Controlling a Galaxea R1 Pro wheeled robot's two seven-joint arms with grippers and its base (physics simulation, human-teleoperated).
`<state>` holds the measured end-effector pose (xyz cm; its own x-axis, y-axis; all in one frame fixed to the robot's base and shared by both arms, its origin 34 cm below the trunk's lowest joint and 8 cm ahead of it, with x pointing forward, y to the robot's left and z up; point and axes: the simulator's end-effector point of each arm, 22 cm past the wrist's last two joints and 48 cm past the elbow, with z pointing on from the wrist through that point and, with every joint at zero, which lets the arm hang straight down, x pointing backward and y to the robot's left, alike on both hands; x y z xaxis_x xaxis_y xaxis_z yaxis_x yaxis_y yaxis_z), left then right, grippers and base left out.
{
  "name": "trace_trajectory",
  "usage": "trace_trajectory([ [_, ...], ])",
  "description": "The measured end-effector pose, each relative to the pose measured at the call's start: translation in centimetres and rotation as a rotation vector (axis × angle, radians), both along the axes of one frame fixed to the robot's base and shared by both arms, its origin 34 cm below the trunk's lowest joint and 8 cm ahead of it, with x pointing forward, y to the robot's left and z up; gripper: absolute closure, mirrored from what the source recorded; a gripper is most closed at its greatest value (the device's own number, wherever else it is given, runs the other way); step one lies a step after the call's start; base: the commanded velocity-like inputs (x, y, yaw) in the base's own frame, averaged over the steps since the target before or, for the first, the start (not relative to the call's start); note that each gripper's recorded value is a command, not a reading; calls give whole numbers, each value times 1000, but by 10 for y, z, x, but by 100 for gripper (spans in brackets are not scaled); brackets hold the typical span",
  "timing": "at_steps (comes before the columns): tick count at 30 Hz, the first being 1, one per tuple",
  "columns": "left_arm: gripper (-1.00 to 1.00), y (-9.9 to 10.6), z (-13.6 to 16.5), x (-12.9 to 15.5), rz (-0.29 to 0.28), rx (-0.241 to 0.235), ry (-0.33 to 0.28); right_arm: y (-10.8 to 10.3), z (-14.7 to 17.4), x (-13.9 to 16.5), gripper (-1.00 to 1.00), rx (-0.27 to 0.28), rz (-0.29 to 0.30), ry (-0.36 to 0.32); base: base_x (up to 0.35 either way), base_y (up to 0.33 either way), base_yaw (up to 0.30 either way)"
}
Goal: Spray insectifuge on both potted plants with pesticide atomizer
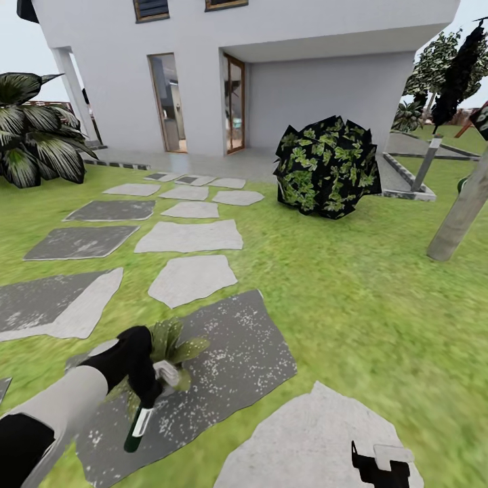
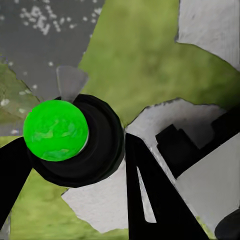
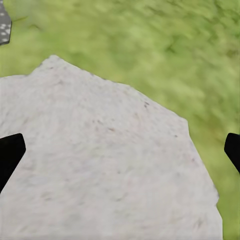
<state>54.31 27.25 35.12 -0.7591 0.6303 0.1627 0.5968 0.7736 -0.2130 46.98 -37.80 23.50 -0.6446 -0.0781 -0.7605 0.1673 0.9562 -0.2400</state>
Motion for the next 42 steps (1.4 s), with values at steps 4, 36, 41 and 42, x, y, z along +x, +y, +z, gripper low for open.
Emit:
trace_trajectory([
  [4,100,21,-1,-1,-7,6,-5,0,0,0,-100,0,0,0,0,0,0],
  [36,100,19,-1,-3,4,-8,-1,0,0,0,-100,0,0,1,-51,113,-40],
  [41,100,16,4,5,4,-11,-18,0,0,0,-100,0,0,0,137,169,0],
  [42,100,15,5,6,3,-14,-20,0,0,0,-100,0,0,0,12,13,0],
])
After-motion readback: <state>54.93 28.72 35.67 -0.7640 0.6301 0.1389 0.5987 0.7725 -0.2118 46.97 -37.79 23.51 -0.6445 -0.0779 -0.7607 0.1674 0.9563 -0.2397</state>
